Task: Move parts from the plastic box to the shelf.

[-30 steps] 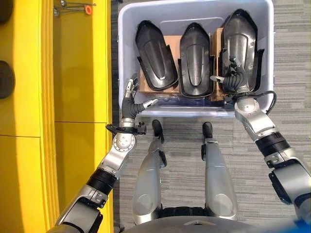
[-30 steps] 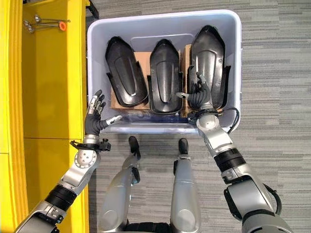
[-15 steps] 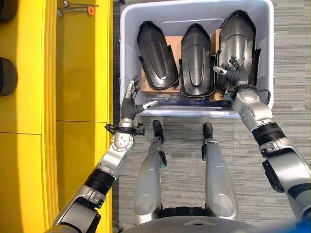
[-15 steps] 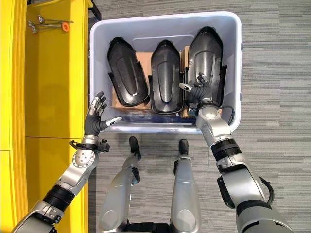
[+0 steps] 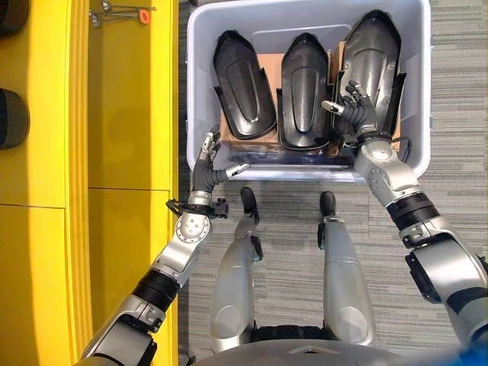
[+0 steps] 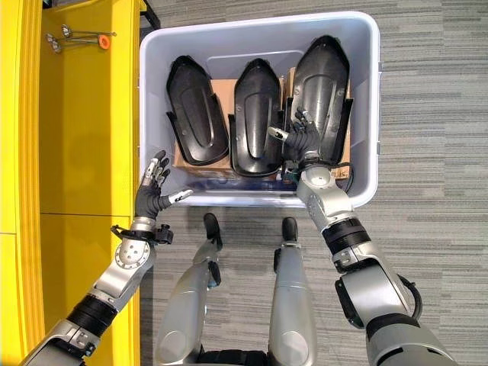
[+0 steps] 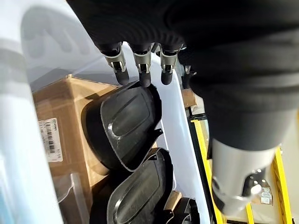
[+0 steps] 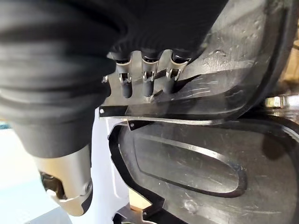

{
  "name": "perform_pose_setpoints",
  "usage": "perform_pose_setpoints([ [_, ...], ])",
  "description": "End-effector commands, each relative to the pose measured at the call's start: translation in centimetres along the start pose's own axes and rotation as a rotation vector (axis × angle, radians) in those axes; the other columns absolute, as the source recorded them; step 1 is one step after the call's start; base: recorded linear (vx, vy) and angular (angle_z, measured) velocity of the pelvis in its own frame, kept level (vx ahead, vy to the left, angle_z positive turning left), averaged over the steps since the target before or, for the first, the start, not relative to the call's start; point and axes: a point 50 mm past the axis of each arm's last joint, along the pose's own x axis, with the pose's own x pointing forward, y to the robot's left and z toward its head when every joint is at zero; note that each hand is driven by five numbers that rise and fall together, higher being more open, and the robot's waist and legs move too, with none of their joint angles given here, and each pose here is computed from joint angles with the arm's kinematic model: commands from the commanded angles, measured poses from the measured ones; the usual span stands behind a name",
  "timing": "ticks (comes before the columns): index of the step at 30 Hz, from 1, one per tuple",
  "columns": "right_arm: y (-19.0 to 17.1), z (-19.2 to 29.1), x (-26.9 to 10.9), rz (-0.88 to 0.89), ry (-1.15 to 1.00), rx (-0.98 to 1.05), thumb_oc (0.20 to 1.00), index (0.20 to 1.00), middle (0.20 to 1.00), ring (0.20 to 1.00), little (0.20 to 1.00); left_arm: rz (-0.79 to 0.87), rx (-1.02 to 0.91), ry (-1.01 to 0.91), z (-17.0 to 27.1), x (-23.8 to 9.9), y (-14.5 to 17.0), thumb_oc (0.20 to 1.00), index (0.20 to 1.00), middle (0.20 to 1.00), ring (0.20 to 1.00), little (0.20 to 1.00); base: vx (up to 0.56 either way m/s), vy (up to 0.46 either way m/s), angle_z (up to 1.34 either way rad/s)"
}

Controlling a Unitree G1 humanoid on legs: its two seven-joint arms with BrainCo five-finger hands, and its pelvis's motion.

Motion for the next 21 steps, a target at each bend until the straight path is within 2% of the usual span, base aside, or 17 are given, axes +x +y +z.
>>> perform_pose_setpoints([
  [1,-0.4,4.1,-0.6,-0.161,-0.321,-0.085,1.000,1.000,1.000,1.000,1.000,-0.026,-0.053,-0.091,1.7,-0.2,-0.5,1.000,1.000,1.000,1.000,1.000,0.00,0.000,0.00],
  [3,-1.2,6.6,-1.5,-0.305,-0.564,-0.287,1.000,1.000,1.000,1.000,1.000,-0.027,-0.061,-0.092,1.6,-0.4,-0.7,1.000,1.000,1.000,1.000,1.000,0.00,0.000,0.00],
  [4,-1.2,7.1,-1.6,-0.320,-0.597,-0.306,1.000,1.000,1.000,1.000,1.000,-0.027,-0.063,-0.093,1.6,-0.4,-0.8,1.000,1.000,1.000,1.000,1.000,0.01,0.041,-0.01],
  [6,-0.7,10.1,-3.2,-0.418,-0.867,-0.472,1.000,1.000,1.000,1.000,1.000,-0.025,-0.083,-0.094,1.5,-0.8,-1.6,1.000,1.000,1.000,1.000,1.000,0.01,0.069,-0.02],
  [11,0.3,12.3,-6.2,-0.491,-1.114,-0.533,1.000,1.000,1.000,1.000,1.000,-0.021,-0.121,-0.105,1.5,-1.6,-2.5,1.000,1.000,1.000,1.000,1.000,0.01,0.086,-0.09],
  [17,0.9,11.4,-8.0,-0.448,-1.190,-0.563,1.000,1.000,1.000,1.000,1.000,-0.010,-0.151,-0.108,1.6,-1.8,-2.4,1.000,1.000,1.000,1.000,1.000,0.00,0.057,-0.03],
  [21,0.4,9.4,-7.9,-0.438,-1.048,-0.515,1.000,1.000,1.000,1.000,1.000,0.001,-0.160,-0.107,1.5,-2.0,-2.4,1.000,1.000,1.000,1.000,1.000,0.01,0.018,-0.07],
])
